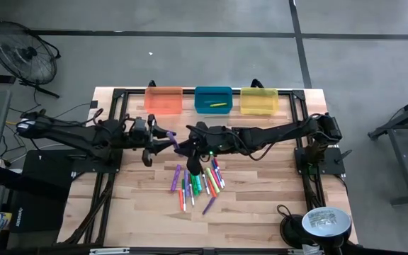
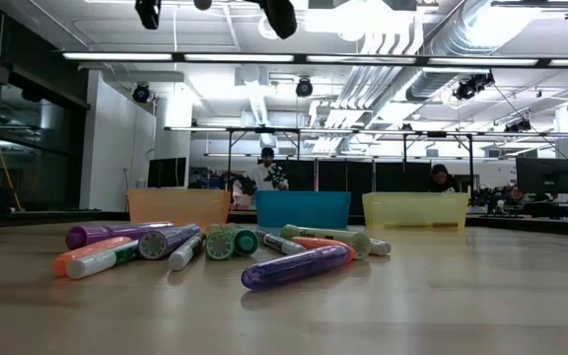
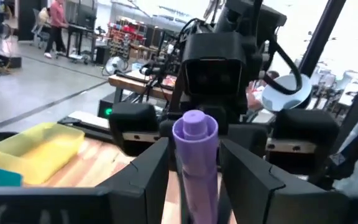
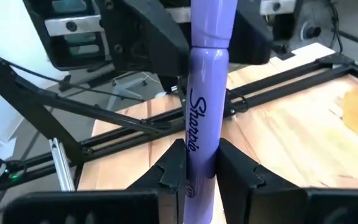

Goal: Pick & Place Markers
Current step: Put the right light violet highlighter into the orange bin

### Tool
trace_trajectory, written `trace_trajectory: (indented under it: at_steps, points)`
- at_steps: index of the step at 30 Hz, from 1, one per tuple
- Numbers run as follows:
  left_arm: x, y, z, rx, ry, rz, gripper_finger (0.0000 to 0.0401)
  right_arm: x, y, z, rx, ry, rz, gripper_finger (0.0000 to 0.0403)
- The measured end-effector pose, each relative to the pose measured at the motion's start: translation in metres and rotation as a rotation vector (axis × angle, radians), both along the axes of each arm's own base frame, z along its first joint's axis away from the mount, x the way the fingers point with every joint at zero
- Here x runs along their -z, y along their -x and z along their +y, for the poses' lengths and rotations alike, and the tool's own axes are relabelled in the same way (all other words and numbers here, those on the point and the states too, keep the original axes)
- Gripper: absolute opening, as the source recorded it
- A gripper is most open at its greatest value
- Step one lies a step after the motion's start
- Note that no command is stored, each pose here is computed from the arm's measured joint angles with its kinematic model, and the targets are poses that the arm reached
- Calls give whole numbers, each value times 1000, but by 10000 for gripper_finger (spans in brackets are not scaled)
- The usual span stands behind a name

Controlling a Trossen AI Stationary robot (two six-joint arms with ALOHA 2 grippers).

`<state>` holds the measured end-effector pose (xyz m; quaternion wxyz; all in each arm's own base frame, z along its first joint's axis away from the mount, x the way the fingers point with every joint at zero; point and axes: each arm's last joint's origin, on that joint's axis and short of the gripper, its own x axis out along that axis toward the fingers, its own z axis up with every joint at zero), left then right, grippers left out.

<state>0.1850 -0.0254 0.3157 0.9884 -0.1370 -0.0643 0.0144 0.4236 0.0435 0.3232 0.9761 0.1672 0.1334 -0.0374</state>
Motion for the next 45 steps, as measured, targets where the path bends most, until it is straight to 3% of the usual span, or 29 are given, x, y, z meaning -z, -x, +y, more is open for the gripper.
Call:
trace_trajectory:
  at_steps: [10,17,24,35,41,45]
  points:
    - [6,-12,-2,6,91,10,136,-2,-1,-7,-40,28,-22,56]
    - [4,-12,-2,-2,81,-14,52,-2,-1,-6,-79,50,-19,55]
    - [4,-12,-2,-16,73,-14,54,-2,-1,-7,-84,57,-18,55]
    - [4,-12,0,-62,81,-15,54,-5,2,-10,-75,62,-3,127]
    - [4,-12,2,-121,77,-15,54,-28,25,-22,-51,63,26,141]
    - [4,-12,4,-195,65,-8,54,-41,48,-31,55,98,109,146]
